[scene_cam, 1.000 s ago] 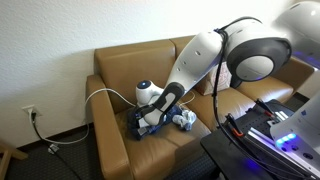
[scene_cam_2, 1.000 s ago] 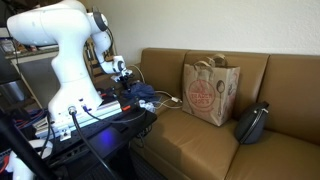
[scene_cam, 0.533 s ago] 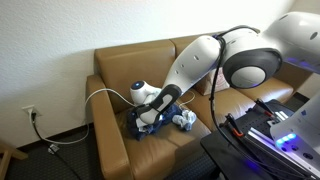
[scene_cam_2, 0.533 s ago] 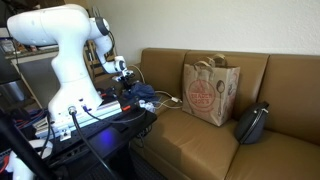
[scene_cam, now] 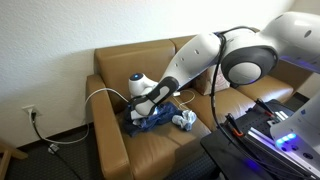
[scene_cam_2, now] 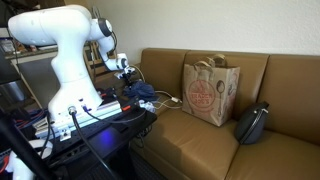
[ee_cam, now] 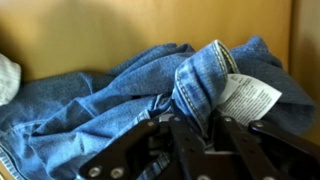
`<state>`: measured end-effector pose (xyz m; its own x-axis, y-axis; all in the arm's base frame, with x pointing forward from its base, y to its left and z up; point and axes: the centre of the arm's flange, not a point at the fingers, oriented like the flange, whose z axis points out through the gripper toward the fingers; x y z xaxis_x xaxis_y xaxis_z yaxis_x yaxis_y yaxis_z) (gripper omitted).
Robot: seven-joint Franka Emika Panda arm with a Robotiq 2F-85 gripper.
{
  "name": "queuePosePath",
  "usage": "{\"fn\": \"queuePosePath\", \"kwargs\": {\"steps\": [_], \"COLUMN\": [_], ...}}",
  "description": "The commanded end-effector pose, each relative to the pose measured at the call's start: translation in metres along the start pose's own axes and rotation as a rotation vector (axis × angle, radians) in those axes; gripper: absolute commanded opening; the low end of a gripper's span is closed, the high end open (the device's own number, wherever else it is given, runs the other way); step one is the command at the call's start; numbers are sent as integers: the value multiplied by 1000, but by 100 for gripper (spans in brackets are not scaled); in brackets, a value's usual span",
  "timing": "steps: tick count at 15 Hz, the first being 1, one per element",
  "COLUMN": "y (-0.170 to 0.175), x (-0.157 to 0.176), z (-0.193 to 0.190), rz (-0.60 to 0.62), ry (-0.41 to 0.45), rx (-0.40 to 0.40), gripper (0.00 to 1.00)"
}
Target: Put the pair of jeans on the arm rest
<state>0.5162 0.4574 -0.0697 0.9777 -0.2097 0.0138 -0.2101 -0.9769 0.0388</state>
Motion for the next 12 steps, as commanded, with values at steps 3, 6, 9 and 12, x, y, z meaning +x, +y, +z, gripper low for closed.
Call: {"fn": "queuePosePath", "kwargs": {"steps": [3, 6, 9, 12], "y": [11, 17, 27, 45], "x": [63, 88, 105, 107], "z": [-131, -202, -272, -333], "rz": [110, 160, 213, 288], "ry": [86, 156, 287, 431], "rx": [307, 481, 636, 757], "gripper": [6, 6, 6, 6]}}
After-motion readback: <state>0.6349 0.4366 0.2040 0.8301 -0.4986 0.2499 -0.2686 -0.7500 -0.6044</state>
